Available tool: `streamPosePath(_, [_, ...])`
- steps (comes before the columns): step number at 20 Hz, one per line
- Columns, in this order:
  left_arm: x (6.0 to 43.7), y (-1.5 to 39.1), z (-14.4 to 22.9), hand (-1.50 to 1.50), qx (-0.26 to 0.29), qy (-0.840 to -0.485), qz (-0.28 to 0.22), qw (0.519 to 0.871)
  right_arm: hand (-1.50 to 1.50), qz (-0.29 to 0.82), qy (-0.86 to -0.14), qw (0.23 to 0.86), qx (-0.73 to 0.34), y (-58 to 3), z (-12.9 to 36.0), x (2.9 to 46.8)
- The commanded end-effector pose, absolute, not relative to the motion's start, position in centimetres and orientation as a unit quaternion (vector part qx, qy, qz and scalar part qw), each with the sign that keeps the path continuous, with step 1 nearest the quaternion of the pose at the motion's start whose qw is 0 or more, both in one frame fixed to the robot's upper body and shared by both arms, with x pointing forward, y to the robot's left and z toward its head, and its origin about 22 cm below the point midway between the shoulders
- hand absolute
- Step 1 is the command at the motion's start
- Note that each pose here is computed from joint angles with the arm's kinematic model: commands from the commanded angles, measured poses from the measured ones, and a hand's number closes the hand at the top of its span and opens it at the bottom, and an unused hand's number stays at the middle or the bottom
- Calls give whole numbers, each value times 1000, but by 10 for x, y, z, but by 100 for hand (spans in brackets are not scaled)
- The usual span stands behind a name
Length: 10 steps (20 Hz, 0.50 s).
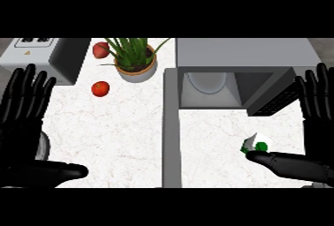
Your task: Pick up the milk, place it into the microwave and close the microwave
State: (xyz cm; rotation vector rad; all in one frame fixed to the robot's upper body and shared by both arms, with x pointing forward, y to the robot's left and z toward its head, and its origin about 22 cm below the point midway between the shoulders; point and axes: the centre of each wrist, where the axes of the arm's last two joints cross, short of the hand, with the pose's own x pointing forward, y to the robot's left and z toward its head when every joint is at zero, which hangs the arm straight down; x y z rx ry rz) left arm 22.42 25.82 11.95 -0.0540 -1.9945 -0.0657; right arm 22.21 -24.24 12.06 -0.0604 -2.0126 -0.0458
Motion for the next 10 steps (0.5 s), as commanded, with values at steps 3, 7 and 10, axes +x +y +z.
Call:
streamPosePath(3, [197,249,120,-150,-22,-832,-18,554,-150,-36,-831,554,-28,-256,111,224])
streamPosePath(7, [193,272,133,-150,-19,-836,-25,547,-150,-42,-825,562,-42,-273,95,219])
streamPosePath(10, [185,267,111,-150,-23,-832,-19,555,-150,-32,-812,581,-55,-258,84,227])
